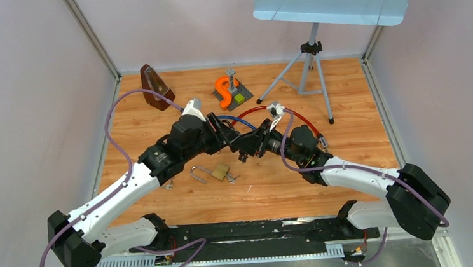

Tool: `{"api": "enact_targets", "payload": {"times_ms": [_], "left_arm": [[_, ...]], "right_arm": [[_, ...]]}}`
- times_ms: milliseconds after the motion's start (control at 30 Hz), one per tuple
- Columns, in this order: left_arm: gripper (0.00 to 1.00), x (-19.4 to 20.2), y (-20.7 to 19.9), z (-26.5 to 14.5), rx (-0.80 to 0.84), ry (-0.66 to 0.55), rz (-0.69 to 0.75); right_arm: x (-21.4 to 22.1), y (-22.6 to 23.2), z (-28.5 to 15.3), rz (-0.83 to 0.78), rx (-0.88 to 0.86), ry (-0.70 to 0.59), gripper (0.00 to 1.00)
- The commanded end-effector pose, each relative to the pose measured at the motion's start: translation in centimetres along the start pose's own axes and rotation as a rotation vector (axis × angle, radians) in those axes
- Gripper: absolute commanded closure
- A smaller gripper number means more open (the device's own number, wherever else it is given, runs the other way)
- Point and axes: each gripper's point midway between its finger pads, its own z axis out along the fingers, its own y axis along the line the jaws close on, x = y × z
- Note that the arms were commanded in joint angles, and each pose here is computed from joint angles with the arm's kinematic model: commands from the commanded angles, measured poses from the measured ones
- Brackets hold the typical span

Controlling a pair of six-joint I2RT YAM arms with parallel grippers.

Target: Unlock with the key

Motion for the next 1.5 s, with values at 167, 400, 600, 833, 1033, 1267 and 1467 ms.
{"api": "enact_targets", "payload": {"times_ms": [167, 400, 600, 833, 1033, 1267, 1467], "left_arm": [[0.19, -5.1, -3.0, -4.0, 0.117, -0.228, 0.131], [0.13, -5.4, -1.9, -4.5, 0.171, -0.281, 0.156], [0.16, -4.2, -0.8, -2.4, 0.162, -0.235, 0.121], [0.33, -2.5, -2.3, -1.1, 0.274, -0.154, 0.05], [0.72, -2.4, -1.6, -1.2, 0.197, -0.124, 0.056], [0.88, -2.9, 0.2, -2.1, 0.018, -0.095, 0.106], [0.87, -1.5, 0.7, -1.1, -0.034, 0.002, 0.09]], "right_arm": [[-2.6, 2.0, -1.5, 0.02, -0.092, -0.097, 1.0], [-3.6, 4.2, -3.5, 0.128, -0.239, -0.123, 1.0], [-4.4, 5.2, -4.8, 0.214, -0.351, -0.145, 1.0], [-4.1, 5.7, -4.6, 0.245, -0.406, -0.124, 1.0], [-2.5, 2.8, -3.4, 0.193, -0.244, -0.059, 1.0], [-2.0, -3.3, -3.0, -0.102, 0.145, 0.032, 1.0], [-0.4, -5.6, -3.7, -0.318, 0.325, 0.14, 1.0]]}}
